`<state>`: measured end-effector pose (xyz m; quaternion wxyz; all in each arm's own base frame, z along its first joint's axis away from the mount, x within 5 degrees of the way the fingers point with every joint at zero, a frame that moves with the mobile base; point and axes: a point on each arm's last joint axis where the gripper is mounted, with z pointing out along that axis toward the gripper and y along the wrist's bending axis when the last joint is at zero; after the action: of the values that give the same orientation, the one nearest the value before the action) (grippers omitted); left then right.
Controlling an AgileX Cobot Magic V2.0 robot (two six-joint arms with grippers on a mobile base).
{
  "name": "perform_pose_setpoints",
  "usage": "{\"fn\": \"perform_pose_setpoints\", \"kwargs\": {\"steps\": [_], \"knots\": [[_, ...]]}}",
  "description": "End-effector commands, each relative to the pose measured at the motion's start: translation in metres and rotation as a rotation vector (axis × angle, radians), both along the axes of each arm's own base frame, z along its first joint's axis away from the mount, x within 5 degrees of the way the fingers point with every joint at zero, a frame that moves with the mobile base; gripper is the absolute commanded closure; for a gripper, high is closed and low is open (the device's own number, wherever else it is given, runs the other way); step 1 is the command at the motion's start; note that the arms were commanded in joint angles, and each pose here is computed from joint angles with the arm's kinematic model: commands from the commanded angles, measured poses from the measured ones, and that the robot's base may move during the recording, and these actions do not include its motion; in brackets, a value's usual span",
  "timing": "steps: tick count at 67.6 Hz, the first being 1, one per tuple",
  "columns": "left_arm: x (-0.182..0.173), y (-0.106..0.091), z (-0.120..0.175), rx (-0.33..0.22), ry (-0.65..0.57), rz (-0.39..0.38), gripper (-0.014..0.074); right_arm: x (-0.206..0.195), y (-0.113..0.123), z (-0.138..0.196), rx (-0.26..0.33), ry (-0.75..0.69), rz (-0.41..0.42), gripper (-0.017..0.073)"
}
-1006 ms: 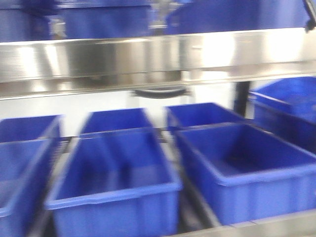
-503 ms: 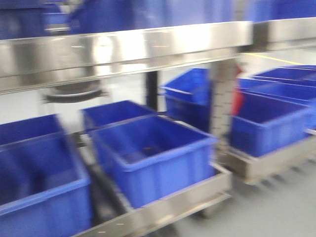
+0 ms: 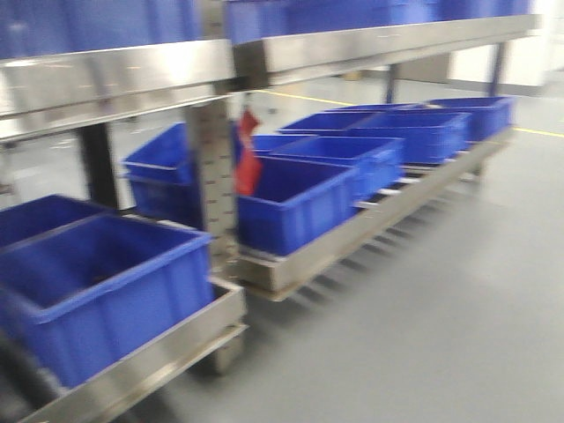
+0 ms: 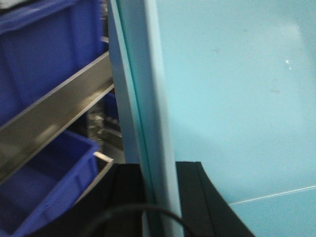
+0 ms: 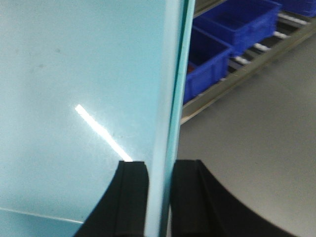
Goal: Move two blue bins to right shelf middle
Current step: 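Turn the base away from the shelf still gripping the bin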
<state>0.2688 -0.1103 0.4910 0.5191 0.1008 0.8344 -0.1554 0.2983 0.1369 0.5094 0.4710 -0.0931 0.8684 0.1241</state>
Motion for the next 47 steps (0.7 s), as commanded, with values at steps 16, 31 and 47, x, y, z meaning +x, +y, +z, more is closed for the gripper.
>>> {"fn": "perform_pose_setpoints", "kwargs": {"steps": [16,31,47], "knots": [[-0.0056,-0.0001,0.0167,-0.046,-0.104,-0.016,0.0704,-0.0069,-0.004,0.0203,0.036,-0.128,0.005,0.0713],[-0.0056,-0.0001,0.0167,-0.046,-0.104,-0.016,0.0704,-0.0069,-0.004,0.0203,0.036,-0.128,0.005,0.0713],[-0.0056,-0.0001,0.0167,-0.046,-0.104,-0.016,0.0704,-0.0069,-0.004,0.0203,0.036,-0.128,0.005,0.0713]]}}
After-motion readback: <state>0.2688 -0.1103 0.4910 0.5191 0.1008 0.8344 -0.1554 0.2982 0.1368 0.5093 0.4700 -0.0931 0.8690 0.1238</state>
